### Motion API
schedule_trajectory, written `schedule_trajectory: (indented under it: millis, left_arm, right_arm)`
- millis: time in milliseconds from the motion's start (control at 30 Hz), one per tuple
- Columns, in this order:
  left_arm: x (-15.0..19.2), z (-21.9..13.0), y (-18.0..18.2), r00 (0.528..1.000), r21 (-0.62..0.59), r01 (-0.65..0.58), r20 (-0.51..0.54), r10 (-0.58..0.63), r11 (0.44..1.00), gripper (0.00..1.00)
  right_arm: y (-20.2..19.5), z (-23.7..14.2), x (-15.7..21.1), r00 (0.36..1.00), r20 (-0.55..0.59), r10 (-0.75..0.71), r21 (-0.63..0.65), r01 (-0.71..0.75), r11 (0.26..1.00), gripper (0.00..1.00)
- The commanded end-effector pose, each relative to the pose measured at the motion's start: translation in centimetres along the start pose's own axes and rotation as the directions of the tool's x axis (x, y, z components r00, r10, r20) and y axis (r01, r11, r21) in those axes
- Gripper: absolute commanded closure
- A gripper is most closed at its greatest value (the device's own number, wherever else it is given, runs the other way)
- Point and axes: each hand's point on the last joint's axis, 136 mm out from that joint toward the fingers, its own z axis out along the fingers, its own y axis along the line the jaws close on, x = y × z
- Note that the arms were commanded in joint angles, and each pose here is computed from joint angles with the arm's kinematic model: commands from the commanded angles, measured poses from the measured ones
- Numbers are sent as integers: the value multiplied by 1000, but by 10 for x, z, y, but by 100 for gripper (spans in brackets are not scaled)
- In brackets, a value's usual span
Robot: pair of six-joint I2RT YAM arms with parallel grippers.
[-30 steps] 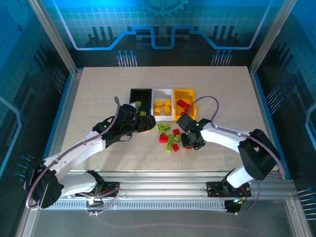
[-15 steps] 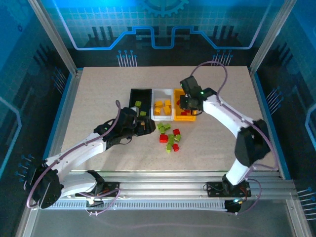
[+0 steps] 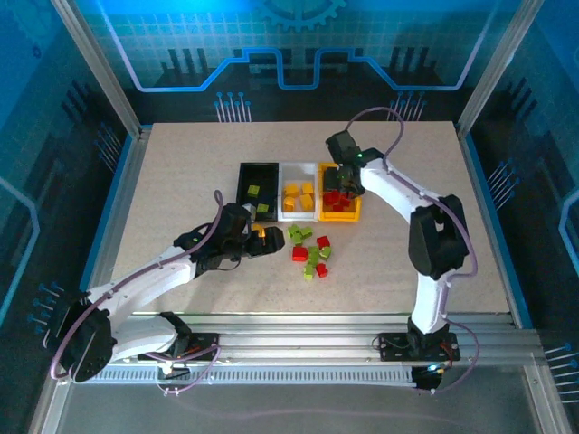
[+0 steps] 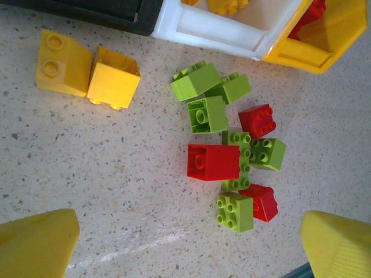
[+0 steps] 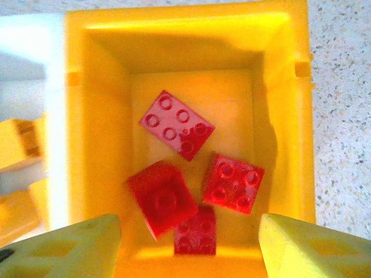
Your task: Sort the legos into containers by color
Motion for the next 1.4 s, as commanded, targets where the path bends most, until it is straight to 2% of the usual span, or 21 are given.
schedule_trajectory:
  millis: [0,200,333,533,967,1167,1367]
  left_arm:
    - [3,-2,-7,1000,37,0,-8,0,999,1]
    - [1,-3,-3,1000,24,6,9,-6,1000,1]
    - [1,-3,1,1000,6,14,17,-14,1000,1]
    - [4,-2,3,1000,0,21,8,-21,1000,1]
    - [0,-6,7,999,-22,3,32,-2,1000,1]
    - [1,-5,8,1000,-24,9,26,-9,1000,1]
    - [-2,-11,10,999,-36,1,35,0,999,1]
  right_arm:
    - [10,-43,23,1000,22,-9,-56,10,998,33]
    - [9,-43,116,995,-83,47,-48,-51,998,29]
    - [25,-26,152,989,-136,57,-44,-64,997,29]
    - [38,0,163,984,-171,56,-35,-63,997,34]
    - [15,8,204,969,-246,26,31,-19,999,49]
    - [13,14,207,970,-242,23,37,-14,999,65]
    - [13,-3,186,985,-169,-41,14,44,999,79]
